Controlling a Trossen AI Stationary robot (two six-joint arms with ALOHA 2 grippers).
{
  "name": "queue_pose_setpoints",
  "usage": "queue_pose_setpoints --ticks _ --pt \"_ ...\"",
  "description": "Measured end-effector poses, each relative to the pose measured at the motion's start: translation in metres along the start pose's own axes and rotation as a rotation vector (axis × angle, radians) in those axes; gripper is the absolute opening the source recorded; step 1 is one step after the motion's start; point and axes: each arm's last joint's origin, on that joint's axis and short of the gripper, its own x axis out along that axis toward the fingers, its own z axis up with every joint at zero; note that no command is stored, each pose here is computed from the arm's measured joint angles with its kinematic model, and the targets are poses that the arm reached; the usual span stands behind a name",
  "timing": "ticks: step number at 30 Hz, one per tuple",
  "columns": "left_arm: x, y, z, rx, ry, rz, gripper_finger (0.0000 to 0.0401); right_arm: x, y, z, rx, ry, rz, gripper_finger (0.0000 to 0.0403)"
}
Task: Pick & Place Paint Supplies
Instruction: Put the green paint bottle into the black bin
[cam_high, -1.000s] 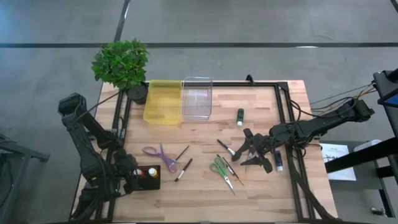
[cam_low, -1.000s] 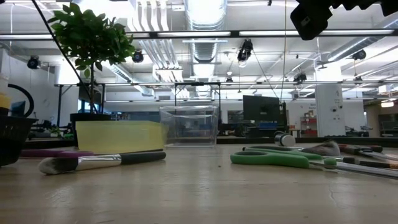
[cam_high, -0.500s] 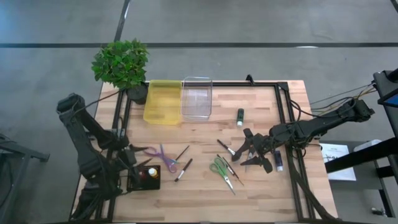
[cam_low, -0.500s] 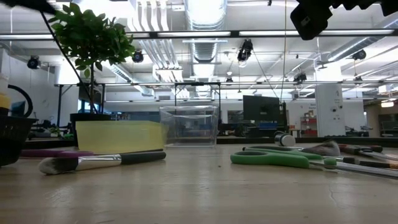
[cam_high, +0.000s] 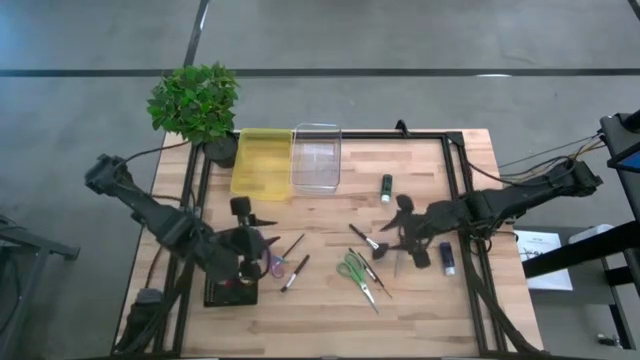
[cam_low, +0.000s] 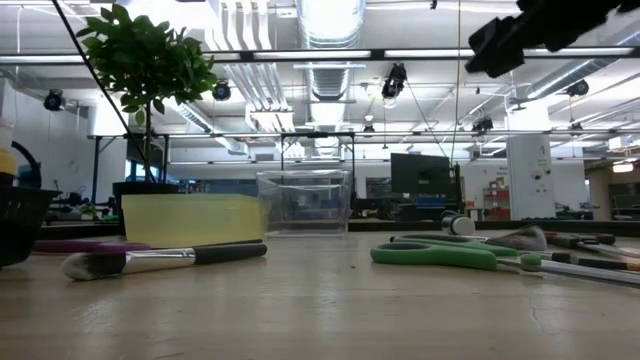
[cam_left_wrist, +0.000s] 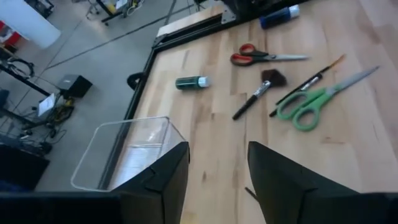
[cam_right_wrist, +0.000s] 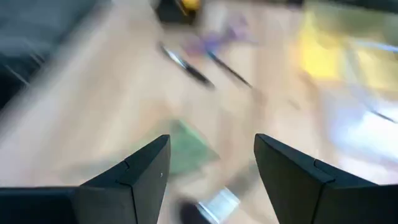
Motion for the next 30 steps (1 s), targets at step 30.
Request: queue_pose_setpoints --ticks 30 --pt "0.001 0.003 -0.006 0.127 0.053 0.001 0.0170 0.091 -0.118 -0.051 -0.734 1.289 -0.164 0.0228"
